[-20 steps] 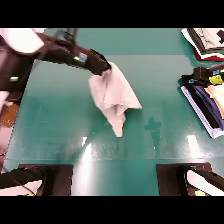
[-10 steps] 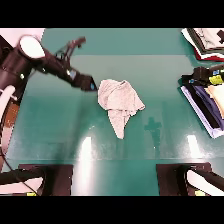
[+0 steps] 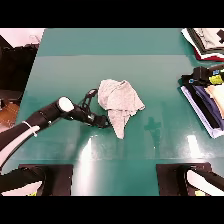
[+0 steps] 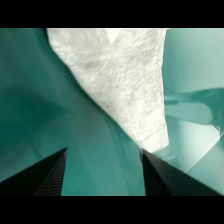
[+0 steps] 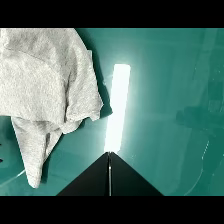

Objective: Fold the shirts.

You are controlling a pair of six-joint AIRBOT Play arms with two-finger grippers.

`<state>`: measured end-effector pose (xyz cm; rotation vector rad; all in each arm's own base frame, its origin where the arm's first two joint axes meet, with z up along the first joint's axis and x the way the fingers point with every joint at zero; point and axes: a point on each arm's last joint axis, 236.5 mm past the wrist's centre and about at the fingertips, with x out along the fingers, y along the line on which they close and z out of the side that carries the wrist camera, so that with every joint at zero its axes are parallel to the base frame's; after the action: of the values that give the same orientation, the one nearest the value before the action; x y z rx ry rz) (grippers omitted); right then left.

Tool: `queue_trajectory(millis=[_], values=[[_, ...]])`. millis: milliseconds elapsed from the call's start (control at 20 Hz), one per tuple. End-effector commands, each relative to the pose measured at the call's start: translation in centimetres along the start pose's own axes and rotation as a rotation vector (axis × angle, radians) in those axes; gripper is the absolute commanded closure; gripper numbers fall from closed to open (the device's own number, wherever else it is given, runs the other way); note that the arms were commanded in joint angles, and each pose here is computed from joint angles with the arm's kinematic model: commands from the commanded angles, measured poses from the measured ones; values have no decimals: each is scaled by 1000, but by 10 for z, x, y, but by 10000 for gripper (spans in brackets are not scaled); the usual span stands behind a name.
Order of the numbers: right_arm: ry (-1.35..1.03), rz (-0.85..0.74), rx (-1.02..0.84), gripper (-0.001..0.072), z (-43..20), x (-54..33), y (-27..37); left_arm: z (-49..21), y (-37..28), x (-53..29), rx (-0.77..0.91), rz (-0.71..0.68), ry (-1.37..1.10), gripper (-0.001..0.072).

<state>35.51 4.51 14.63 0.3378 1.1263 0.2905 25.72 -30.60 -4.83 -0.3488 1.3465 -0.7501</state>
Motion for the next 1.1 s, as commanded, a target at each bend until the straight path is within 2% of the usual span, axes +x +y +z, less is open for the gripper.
queue_trajectory(millis=[0,150,350,400,450,500,600,650,700,750,1050], values=[[0,1,-1,699,0,0,0,2,-7,25,-39,1,-84,159],[6,1,-1,699,-2,0,0,-8,-6,43,-110,-21,-30,159],[9,2,-1,699,-2,0,1,9,-10,52,-123,-33,-40,160],[12,4,-1,699,-3,0,1,16,-14,51,-116,-38,-57,226],[20,5,-6,699,-5,1,3,24,-19,47,-99,-48,-70,504],[26,12,-14,699,-6,4,7,30,-25,43,-68,-56,-72,677],[69,54,-29,691,-19,21,22,37,-32,27,6,-61,-31,686],[103,64,-37,586,-30,35,27,40,-31,14,54,-51,-8,686],[140,74,-42,365,-42,52,31,45,-28,-2,89,-33,-1,686],[187,82,-46,226,-57,72,35,52,-23,-21,118,-3,-12,686],[312,162,33,222,-103,185,61,65,-2,-101,193,100,-90,685]])
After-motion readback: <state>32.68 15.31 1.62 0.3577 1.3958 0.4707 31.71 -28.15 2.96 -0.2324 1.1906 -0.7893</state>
